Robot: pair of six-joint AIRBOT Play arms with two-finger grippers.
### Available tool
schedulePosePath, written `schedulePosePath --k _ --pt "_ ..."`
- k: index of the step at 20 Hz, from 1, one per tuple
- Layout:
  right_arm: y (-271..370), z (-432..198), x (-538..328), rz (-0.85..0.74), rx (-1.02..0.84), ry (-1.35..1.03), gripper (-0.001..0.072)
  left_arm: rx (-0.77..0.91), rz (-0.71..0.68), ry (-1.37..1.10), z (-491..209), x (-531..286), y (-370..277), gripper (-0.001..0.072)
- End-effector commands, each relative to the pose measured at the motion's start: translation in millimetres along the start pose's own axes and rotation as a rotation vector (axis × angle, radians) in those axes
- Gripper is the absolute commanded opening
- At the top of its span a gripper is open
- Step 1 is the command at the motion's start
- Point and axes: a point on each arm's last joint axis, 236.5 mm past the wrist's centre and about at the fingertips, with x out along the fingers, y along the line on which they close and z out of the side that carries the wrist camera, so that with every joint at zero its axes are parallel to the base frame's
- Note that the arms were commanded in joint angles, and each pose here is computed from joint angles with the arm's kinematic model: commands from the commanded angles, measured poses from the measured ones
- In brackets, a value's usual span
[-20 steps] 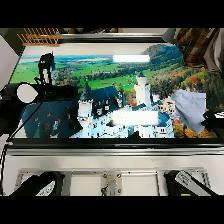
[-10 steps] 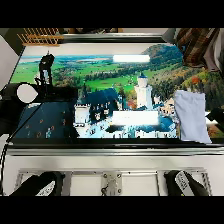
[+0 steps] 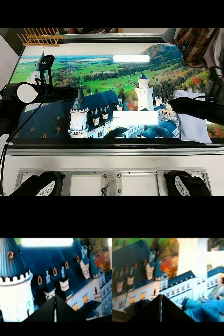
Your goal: Fold the clothes and pants, and hang the long-sleeved shirts on hangers.
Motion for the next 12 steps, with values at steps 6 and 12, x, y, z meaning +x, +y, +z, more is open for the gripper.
schedulePosePath --k 6,12 --pt "52.5 -32.6 21.1 0.146 -0.102 0.136 0.0014 -0.001 -0.001 0.0 0.0 0.1 -0.3 0.0008" --pt "52.0 -32.9 22.1 0.146 -0.1 0.139 0.0015 -0.001 -0.001 -0.001 0.1 0.0 -0.4 0.0008"
